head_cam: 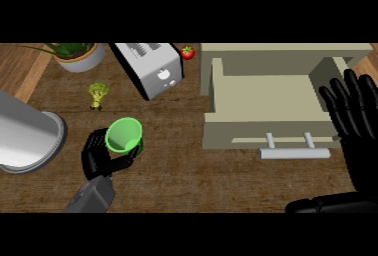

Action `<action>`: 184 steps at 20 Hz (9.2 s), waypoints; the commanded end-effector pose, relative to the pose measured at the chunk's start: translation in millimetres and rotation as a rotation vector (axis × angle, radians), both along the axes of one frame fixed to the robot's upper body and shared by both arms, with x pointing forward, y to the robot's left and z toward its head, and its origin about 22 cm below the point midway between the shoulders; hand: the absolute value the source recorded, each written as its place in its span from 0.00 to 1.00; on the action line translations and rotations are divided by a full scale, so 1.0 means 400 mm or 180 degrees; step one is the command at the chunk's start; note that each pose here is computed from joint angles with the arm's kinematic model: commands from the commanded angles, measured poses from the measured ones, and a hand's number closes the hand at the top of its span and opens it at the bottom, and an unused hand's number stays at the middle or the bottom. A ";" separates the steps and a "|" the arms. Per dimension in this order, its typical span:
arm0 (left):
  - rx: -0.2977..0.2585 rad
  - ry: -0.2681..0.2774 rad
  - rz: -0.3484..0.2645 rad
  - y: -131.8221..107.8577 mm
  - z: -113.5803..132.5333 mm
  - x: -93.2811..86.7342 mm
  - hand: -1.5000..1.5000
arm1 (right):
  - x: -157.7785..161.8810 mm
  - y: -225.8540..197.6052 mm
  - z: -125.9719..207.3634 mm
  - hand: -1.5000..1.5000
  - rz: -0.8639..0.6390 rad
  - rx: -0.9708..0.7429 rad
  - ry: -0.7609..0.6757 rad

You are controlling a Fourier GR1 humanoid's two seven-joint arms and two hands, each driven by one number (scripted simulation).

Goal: Pick up the cup, place it into the drawer and close the drawer

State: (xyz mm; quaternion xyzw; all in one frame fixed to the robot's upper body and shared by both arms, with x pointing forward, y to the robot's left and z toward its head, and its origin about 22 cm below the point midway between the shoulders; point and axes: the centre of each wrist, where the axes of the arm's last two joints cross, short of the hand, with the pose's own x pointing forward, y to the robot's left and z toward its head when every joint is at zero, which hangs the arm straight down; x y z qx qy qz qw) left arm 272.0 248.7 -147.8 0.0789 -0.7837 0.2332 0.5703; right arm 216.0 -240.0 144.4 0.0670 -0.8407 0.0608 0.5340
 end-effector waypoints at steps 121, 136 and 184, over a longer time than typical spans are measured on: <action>0.0235 -0.0348 -0.1696 -0.333 0.671 0.316 0.00 | -0.012 -0.077 -0.005 1.00 0.0474 -0.1187 0.0094; 0.0141 -0.0203 -0.1611 0.002 0.596 0.131 0.00 | 0.058 -0.021 -0.075 1.00 0.0411 -0.2765 -0.0063; 0.0068 -0.0314 -0.1686 0.218 0.472 0.003 0.00 | 0.546 -0.105 -0.250 0.00 0.0244 -0.3405 0.0659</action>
